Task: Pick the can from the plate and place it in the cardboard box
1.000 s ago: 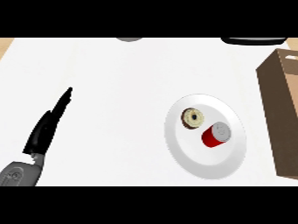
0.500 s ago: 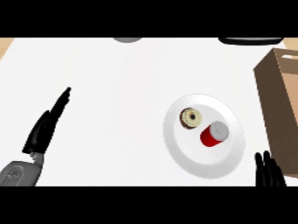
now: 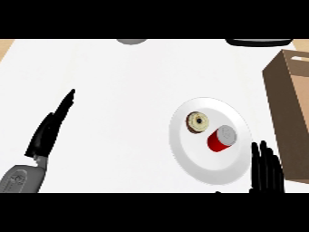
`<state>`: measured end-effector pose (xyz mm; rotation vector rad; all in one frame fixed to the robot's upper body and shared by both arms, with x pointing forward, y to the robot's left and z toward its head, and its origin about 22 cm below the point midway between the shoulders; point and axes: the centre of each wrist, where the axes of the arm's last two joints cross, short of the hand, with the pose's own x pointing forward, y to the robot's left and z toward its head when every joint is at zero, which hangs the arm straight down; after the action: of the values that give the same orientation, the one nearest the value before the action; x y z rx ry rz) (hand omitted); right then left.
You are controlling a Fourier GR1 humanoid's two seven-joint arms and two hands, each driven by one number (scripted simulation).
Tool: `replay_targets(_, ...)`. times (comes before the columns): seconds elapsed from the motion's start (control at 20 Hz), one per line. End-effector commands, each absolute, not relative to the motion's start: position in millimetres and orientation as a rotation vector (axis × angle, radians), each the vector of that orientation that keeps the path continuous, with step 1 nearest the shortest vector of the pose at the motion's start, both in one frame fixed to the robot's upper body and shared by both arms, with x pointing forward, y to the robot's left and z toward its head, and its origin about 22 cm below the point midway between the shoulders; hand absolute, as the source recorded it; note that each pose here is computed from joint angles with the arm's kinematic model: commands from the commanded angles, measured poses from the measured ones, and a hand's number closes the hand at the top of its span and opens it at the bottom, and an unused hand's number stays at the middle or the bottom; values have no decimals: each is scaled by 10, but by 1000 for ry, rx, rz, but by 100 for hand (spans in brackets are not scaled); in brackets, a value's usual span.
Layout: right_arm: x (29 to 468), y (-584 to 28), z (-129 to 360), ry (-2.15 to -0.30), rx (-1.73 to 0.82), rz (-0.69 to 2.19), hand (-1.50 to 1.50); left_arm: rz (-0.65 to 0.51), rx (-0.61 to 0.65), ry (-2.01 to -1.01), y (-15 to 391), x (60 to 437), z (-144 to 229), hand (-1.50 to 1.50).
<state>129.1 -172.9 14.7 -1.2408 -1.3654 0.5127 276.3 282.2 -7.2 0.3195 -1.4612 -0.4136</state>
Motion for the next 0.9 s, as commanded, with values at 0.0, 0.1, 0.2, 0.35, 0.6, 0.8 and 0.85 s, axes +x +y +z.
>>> replay_targets(0.0, 1399, -1571, 3, -1345, -1229, 522, -150, -415, 316, -1471, 2915, 2671, -147, 0)
replay_targets(0.1, 1510, -1608, 263, -1341, -1236, 528, -150, -413, 316, -1444, 2885, 2758, -212, 0)
replay_targets(0.2, 1487, -1643, 57, -1310, -1243, 555, -150, -410, 328, -1460, 3025, 2617, -74, 0)
replay_targets(0.35, 1746, -1734, 94, -1320, -1252, 523, -150, -403, 309, -1465, 2866, 2593, -160, 0)
replay_targets(0.6, 1808, -1757, 92, -1300, -1236, 541, -150, -422, 319, -1474, 2813, 2762, -11, 0)
replay_targets(0.8, 1910, -1562, -13, -1315, -1187, 552, -150, -416, 316, -1467, 2906, 2667, 15, 0)
replay_targets(0.85, 1935, -1548, -3, -1315, -1191, 568, -150, -425, 329, -1475, 2931, 2816, 69, 0)
